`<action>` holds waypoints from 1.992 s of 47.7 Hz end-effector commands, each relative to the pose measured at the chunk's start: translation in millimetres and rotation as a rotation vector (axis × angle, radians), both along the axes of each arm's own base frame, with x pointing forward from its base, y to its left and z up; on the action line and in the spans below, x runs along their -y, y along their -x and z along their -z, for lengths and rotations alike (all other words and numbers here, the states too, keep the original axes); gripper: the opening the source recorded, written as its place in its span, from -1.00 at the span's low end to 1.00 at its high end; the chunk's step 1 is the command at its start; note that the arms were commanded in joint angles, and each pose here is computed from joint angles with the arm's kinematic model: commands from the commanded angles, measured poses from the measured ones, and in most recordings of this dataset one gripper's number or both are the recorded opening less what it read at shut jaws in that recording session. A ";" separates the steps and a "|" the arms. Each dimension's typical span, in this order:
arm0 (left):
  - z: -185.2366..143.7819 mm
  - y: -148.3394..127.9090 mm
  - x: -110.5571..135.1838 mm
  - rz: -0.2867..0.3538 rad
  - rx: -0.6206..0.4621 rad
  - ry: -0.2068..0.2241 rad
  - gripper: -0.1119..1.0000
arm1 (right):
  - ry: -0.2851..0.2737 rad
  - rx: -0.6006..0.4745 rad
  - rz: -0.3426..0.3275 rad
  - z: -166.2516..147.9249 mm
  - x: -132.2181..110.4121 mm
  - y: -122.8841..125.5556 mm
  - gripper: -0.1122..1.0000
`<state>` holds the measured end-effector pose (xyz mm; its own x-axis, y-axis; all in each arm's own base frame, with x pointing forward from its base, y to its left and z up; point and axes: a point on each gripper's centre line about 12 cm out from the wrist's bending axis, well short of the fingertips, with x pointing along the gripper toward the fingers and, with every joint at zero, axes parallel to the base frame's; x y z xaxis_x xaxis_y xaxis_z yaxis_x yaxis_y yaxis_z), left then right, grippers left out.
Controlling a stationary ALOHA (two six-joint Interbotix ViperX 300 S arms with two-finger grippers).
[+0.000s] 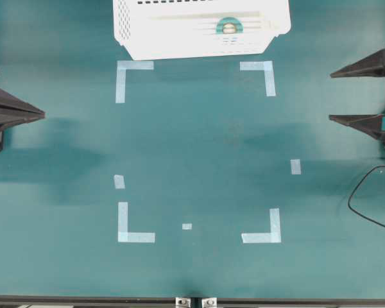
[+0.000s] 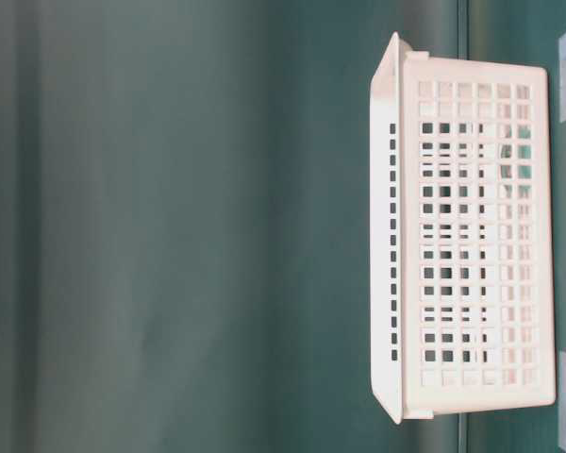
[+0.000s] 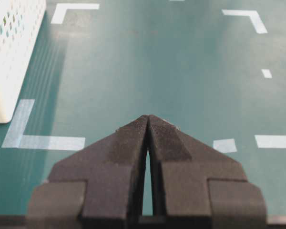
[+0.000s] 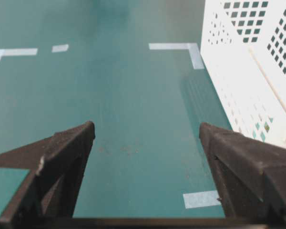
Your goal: Put the tape in the middle into the white basket.
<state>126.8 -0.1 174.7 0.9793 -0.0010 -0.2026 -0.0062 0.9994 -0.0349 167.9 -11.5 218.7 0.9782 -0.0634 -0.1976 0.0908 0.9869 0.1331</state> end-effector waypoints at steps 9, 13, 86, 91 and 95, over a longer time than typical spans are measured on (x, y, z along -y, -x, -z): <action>-4.5 -1.3 -0.6 -0.005 0.012 -0.002 -0.99 | 0.000 0.001 -0.003 9.0 -0.9 6.2 0.88; -4.3 -1.3 -0.4 -0.003 0.011 -0.002 -0.99 | 0.001 0.003 -0.003 11.2 -1.0 8.6 0.88; -4.5 -1.2 -0.4 -0.003 0.012 -0.002 -0.99 | -0.004 -0.137 0.014 55.4 -0.3 27.4 0.88; -4.3 -1.3 -0.4 -0.003 0.011 -0.002 -0.99 | -0.004 -0.131 0.013 56.9 -0.4 28.0 0.88; -4.7 -1.2 -0.6 -0.005 0.014 -0.002 -0.99 | -0.006 -0.131 0.012 57.8 -0.8 28.2 0.88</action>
<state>126.8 -0.1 174.2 0.9793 -0.0010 -0.2026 -0.0063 0.9994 -0.0349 137.4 -11.1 156.1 0.9370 -0.0766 -0.3408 0.1259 0.9841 0.1250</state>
